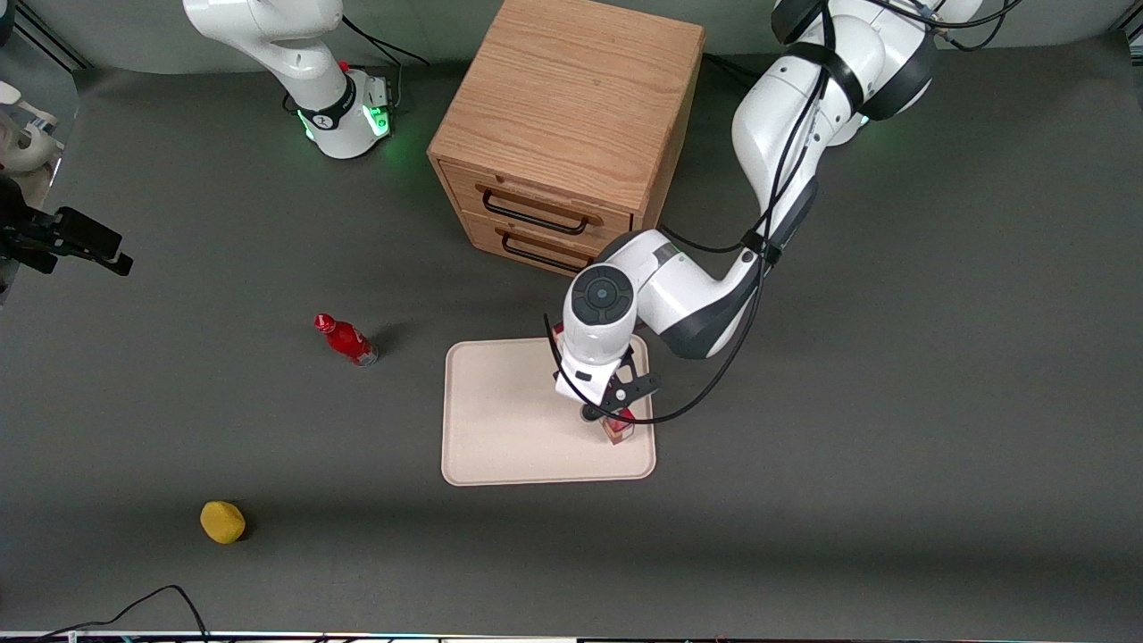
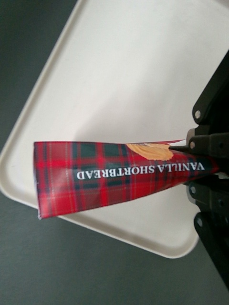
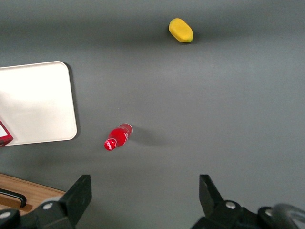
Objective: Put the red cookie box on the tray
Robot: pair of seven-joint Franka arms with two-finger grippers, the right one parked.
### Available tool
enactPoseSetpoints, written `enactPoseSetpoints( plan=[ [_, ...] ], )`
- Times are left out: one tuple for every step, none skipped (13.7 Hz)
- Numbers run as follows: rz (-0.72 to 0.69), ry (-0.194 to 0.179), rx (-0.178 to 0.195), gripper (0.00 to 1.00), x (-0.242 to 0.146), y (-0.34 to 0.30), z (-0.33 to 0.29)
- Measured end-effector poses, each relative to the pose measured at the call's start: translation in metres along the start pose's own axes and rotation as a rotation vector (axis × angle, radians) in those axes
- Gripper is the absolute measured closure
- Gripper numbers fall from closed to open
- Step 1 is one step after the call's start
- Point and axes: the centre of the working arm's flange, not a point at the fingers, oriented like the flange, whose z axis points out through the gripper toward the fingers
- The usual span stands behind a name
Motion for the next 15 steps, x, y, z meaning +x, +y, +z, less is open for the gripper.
enactPoseSetpoints(
  plan=[
    [0.001,0.012,-0.004,0.83,0.003,-0.001,0.005],
    [0.002,0.017,-0.008,0.83,0.005,-0.001,0.010],
    [0.005,0.020,-0.005,0.83,0.005,-0.002,0.015],
    [0.010,0.024,0.000,0.83,0.005,-0.002,0.019],
    [0.014,0.028,0.004,0.83,0.005,-0.002,0.023],
    [0.018,0.032,0.004,0.83,0.005,-0.002,0.025],
    [0.021,0.036,0.002,0.83,0.005,-0.002,0.026],
    [0.025,0.038,0.003,0.83,0.005,-0.002,0.027],
    [0.035,0.040,0.003,0.83,0.004,-0.001,0.026],
    [0.048,0.040,0.002,0.83,0.004,-0.001,0.026],
    [0.058,0.041,0.002,0.83,0.003,-0.001,0.026],
    [0.067,0.041,0.002,0.83,0.003,-0.001,0.026],
    [0.079,0.042,0.004,0.81,0.003,-0.001,0.027],
    [0.095,0.042,0.005,0.79,0.003,-0.001,0.028],
    [0.107,0.044,0.006,0.72,0.003,-0.001,0.028]
  ],
)
